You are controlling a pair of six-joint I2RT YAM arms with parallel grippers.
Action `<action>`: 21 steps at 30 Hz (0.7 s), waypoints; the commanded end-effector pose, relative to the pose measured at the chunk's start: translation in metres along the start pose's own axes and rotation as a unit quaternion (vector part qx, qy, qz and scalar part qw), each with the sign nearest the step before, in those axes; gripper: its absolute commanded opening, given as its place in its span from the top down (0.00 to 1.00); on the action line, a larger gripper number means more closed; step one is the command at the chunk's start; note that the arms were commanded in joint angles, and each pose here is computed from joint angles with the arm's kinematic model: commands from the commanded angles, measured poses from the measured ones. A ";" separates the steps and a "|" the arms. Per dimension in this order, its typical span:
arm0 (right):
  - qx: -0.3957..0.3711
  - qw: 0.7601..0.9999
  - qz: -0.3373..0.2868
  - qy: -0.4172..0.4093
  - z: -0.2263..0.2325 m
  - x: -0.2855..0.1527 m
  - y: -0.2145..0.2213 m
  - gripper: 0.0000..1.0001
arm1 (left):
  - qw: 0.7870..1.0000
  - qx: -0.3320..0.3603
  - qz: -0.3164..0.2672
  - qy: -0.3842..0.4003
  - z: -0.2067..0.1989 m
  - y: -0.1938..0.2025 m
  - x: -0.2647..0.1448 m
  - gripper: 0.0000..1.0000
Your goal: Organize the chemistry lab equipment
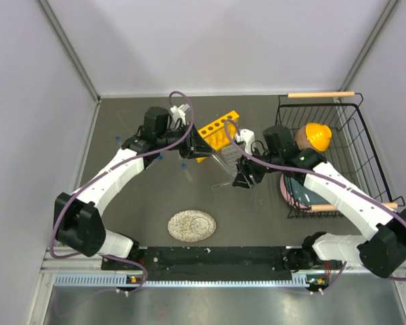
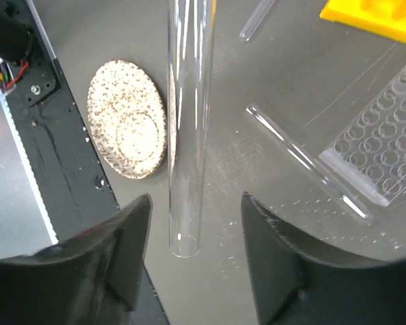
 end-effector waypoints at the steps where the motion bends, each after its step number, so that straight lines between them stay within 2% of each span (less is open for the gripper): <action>1: -0.053 0.998 -0.019 0.006 0.003 -0.014 -0.012 0.34 | 0.999 0.041 -0.031 0.007 -0.014 -0.007 -0.011 0.90; 3: -0.079 0.997 -0.024 -0.005 0.003 -0.025 -0.014 0.18 | 0.998 0.051 -0.042 -0.002 -0.013 -0.009 -0.013 0.91; 6: -0.112 0.992 -0.053 0.003 -0.007 -0.056 -0.028 0.09 | 0.995 0.068 -0.061 -0.036 -0.005 -0.016 -0.016 0.91; 13: -0.166 0.969 -0.163 0.084 -0.017 -0.135 -0.077 0.07 | 0.982 0.103 -0.101 -0.123 0.018 -0.052 -0.013 0.92; 19: -0.122 0.961 -0.209 0.136 -0.050 -0.161 -0.085 0.06 | 0.961 0.152 -0.145 -0.179 0.023 -0.106 -0.006 0.92; 20: -0.123 0.958 -0.222 0.132 -0.053 -0.164 -0.087 0.06 | 0.956 0.170 -0.157 -0.180 0.013 -0.120 -0.008 0.92; 21: -0.112 0.958 -0.228 0.130 -0.055 -0.166 -0.086 0.06 | 0.952 0.173 -0.157 -0.195 0.020 -0.126 0.000 0.92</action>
Point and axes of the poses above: each gripper's point midway between its finger pads, its own x axis out along the fingers, its own z axis along the line the jaws close on, y = z × x, the point moved 1 cm from there along -x, back along the fingers, and after that the axes turned 15 degrees about x, right-handed, at the moved point
